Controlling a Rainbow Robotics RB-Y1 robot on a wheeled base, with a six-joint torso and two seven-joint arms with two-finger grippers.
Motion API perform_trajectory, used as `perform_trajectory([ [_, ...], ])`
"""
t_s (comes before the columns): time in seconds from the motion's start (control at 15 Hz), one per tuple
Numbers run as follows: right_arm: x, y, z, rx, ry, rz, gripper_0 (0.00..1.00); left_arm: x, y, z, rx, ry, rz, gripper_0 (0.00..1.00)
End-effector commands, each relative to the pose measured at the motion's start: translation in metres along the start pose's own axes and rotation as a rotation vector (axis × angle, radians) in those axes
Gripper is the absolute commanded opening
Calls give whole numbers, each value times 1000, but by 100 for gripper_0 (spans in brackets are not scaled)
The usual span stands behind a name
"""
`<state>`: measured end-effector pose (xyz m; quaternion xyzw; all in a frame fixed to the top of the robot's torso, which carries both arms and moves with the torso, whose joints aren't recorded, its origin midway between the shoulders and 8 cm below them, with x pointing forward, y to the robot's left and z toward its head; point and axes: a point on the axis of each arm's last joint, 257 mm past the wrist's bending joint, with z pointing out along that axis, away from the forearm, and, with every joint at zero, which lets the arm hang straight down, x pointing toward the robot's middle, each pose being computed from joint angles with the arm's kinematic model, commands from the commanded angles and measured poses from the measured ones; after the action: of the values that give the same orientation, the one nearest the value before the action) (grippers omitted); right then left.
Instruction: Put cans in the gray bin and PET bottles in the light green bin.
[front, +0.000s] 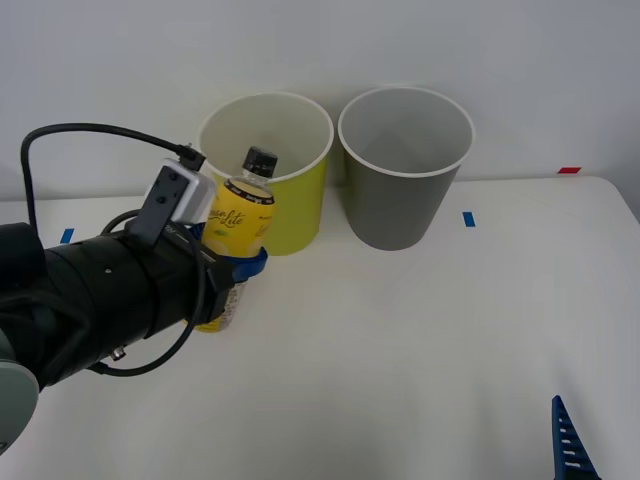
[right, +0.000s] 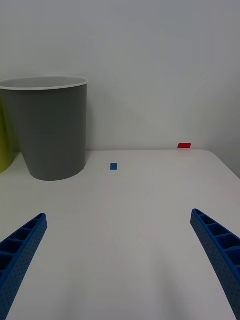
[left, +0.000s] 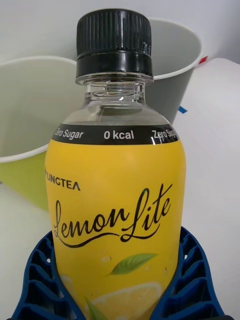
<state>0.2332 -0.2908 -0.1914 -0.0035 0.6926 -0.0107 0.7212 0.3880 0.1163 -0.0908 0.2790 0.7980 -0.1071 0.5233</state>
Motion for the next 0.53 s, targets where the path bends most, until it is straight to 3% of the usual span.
perform_trajectory([
  [0.07,0,0,0,0,0,0,100,11,30,-12,-61,16,-40,0],
  [0.53,0,0,0,0,0,0,100,-10,57,-43,-41,-115,-174,0],
])
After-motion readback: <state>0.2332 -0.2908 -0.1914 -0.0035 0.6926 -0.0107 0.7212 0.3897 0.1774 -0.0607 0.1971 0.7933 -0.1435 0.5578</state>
